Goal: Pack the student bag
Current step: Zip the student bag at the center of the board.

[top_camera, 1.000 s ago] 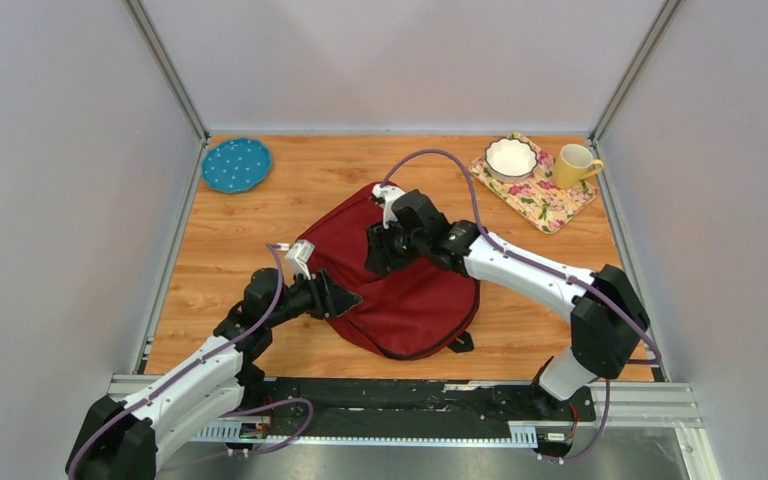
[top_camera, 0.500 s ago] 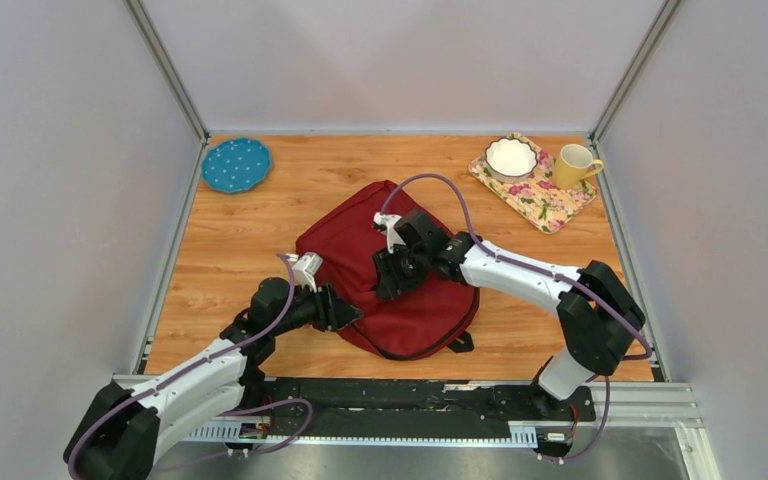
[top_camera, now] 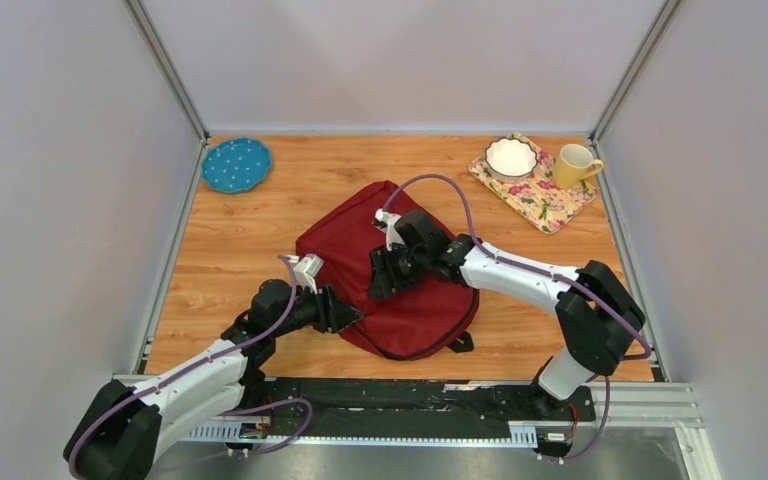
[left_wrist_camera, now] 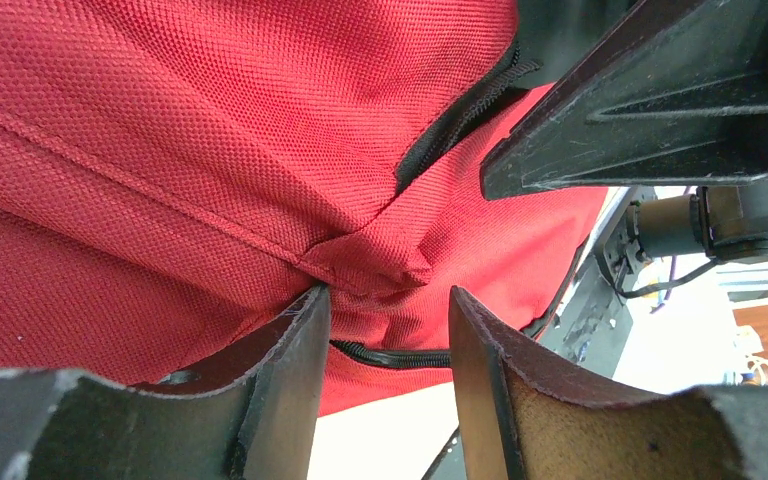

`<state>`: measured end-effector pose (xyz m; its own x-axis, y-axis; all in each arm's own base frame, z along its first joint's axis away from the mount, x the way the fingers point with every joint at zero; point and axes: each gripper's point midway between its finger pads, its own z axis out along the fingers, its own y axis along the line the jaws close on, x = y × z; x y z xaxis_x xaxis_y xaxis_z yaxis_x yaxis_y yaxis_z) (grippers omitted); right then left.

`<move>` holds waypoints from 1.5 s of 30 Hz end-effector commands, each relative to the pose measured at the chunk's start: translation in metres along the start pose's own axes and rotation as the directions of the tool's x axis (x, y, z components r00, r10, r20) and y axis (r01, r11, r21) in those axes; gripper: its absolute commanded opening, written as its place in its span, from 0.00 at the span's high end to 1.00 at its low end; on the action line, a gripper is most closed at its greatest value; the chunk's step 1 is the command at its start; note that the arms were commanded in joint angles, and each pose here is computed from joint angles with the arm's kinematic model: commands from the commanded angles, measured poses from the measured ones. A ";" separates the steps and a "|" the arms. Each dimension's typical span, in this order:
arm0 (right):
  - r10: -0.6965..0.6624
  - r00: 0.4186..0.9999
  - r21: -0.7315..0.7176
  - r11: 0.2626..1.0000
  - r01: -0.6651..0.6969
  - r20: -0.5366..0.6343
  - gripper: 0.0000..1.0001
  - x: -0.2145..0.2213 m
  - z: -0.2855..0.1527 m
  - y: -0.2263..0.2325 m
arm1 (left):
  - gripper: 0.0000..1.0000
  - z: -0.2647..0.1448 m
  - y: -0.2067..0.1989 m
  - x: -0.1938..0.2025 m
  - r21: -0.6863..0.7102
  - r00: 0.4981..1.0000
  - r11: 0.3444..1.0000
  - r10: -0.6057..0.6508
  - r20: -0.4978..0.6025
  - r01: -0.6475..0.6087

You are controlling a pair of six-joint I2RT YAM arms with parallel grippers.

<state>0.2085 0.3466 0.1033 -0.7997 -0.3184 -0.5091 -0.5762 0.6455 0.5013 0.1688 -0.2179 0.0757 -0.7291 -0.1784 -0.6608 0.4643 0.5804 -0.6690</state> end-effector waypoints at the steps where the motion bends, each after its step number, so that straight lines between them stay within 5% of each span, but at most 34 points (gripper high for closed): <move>1: 0.095 0.990 -0.057 0.994 -0.089 0.107 0.45 -0.033 -0.009 0.023 | 0.45 0.001 -0.002 -0.002 0.011 1.000 1.000 0.021 0.012 -0.021; 11: 0.396 0.882 -0.026 0.915 -0.403 0.256 0.44 -0.043 -0.016 0.011 | 0.44 0.001 -0.002 -0.004 0.007 1.000 1.000 0.020 0.016 -0.020; 16: 0.416 0.863 0.047 0.894 -0.446 0.286 0.58 -0.043 -0.018 0.010 | 0.44 0.003 -0.006 -0.010 0.012 1.000 1.000 0.016 0.025 -0.017; 19: 0.408 0.870 0.062 0.896 -0.440 0.278 0.68 -0.039 -0.016 0.016 | 0.45 0.004 -0.009 -0.014 0.018 1.000 1.000 0.018 0.024 -0.018; 26: 0.334 0.879 0.117 0.913 -0.392 0.339 0.48 -0.027 -0.038 0.021 | 0.45 0.003 -0.010 -0.015 0.017 0.999 1.000 0.023 0.023 -0.024; 35: 0.233 0.868 0.091 0.949 -0.301 0.439 0.47 -0.042 -0.070 0.028 | 0.45 0.002 -0.012 -0.019 0.013 0.999 0.999 0.028 0.036 -0.029; 45: 0.144 0.908 0.055 0.982 -0.179 0.394 0.52 -0.069 -0.043 0.040 | 0.45 0.001 -0.019 -0.026 0.033 0.998 0.999 0.028 0.050 -0.030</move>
<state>0.2181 0.3429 0.1654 -0.7876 0.0842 -0.6104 -0.3245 0.7855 0.5270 0.1716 -0.2187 0.0801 -0.7299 -0.1808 -0.6592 0.4587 0.5853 -0.6685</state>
